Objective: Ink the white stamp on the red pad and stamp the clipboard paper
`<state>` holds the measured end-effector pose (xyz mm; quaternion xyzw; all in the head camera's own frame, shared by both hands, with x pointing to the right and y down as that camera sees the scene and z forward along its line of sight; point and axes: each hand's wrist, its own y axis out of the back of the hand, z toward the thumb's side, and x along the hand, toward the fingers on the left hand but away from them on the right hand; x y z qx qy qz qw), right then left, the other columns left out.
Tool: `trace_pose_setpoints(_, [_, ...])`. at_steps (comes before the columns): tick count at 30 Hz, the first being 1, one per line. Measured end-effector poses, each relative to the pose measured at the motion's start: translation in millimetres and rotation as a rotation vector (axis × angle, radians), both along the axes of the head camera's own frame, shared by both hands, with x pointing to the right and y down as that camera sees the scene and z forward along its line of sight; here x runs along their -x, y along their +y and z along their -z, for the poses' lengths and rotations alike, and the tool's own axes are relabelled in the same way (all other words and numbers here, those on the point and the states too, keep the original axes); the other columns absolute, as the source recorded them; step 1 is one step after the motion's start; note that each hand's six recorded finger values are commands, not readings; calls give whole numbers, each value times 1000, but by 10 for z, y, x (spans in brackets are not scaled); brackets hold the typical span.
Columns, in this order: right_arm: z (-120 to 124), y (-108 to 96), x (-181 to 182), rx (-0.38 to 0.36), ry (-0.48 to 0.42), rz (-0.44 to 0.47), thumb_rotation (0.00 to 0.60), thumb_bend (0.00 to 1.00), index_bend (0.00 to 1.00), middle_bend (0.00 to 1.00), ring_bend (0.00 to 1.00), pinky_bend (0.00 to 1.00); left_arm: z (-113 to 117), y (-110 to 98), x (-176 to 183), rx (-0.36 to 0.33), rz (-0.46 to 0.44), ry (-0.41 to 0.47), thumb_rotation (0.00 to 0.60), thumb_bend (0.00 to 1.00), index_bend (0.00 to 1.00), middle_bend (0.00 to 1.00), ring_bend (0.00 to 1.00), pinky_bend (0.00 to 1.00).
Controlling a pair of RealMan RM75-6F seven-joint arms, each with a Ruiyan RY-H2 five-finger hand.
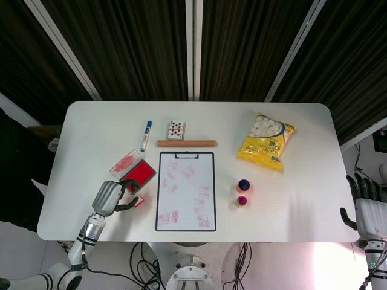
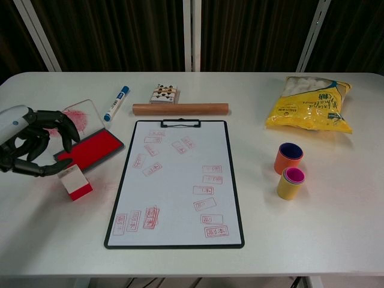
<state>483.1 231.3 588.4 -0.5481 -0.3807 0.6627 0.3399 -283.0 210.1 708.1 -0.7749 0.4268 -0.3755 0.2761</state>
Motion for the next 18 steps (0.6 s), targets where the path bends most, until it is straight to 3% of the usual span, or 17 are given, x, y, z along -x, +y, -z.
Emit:
trace_pose_setpoints(3, [29, -18, 7, -14, -2, 8, 600, 290, 0, 0, 0, 0, 193, -99, 94, -50, 27, 3, 600, 254, 462, 497, 726, 878])
trace_pose_setpoints(5, [59, -30, 14, -28, -5, 21, 600, 290, 0, 0, 0, 0, 354, -192, 248, -96, 49, -26, 586, 251, 444, 443, 613, 784])
trace_pose_setpoints(6, [74, -35, 16, -35, -8, 28, 600, 289, 0, 0, 0, 0, 415, -229, 331, -111, 53, -52, 548, 241, 410, 399, 536, 710])
trace_pose_setpoints(8, [112, -43, 19, -50, -16, 47, 600, 285, 0, 0, 0, 0, 541, -302, 552, -129, 47, -148, 311, 158, 243, 186, 223, 369])
trace_pose_setpoints(9, [132, -46, 19, -57, -21, 57, 600, 281, 0, 0, 0, 0, 598, -332, 658, -131, 39, -201, 184, 118, 190, 113, 133, 256])
trace_pose_setpoints(11, [194, -56, 5, -73, -32, 78, 600, 272, 0, 0, 0, 0, 771, -404, 918, -133, 26, -331, 42, 94, 164, 69, 88, 200])
trace_pose_setpoints(12, [231, -62, -9, -81, -33, 86, 600, 270, 0, 0, 0, 0, 862, -431, 1025, -132, 23, -383, 5, 90, 163, 66, 81, 193])
trace_pose_setpoints(18, [458, -66, -152, -111, -22, 87, 600, 268, 0, 0, 0, 0, 1449, -379, 1514, -84, 32, -614, 0, 73, 163, 73, 79, 187])
